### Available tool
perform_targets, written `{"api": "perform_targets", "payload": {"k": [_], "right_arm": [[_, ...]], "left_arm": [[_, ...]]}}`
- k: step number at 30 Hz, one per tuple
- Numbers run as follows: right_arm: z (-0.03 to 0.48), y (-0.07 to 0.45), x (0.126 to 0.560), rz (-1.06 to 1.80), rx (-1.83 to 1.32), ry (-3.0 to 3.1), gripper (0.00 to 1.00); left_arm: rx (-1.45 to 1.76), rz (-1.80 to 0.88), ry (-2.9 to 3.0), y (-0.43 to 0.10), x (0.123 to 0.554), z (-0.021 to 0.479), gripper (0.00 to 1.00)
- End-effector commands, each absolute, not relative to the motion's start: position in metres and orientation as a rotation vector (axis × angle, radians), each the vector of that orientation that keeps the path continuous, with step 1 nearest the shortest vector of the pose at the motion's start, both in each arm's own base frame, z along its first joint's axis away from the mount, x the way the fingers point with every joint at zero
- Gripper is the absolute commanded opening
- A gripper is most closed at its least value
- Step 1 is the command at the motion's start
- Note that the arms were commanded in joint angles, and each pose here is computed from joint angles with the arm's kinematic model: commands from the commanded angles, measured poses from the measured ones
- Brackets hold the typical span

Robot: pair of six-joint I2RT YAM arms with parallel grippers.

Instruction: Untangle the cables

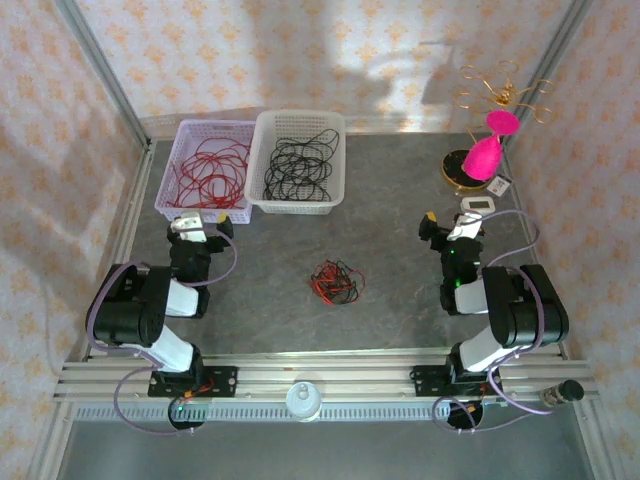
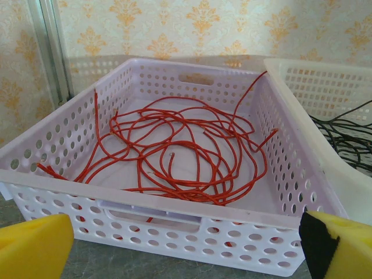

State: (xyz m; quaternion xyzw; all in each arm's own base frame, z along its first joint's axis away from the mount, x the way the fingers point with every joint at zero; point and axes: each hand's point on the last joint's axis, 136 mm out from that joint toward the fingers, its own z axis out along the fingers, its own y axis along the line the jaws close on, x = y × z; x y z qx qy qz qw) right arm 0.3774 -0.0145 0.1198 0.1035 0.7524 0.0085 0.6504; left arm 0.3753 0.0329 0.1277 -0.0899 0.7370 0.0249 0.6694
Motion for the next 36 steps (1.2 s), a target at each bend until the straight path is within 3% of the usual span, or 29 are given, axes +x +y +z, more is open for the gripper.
{"api": "perform_targets", "payload": {"k": [1,29,32,36], "right_arm": [[0.124,-0.015,0.376,0.012,0.233,1.697,1.0],[0.125,-0.016,0.374,0.016,0.235,1.691,1.0],[0.139,-0.007,0.368,0.017,0.186,1.66,1.0],[0.161,-0.015,0.368,0.041,0.341,1.708,0.98]], "left_arm": [[-0.195,0.048,1.642,0.033,0.372,0.134,0.99],[-0.188,0.045,1.635,0.033,0.371,0.135,0.99],[-0.138,0.039,1.542,0.022,0.35,0.156,0.93],[-0.201,0.063,1.563,0.024,0.333,0.178,0.88]]}}
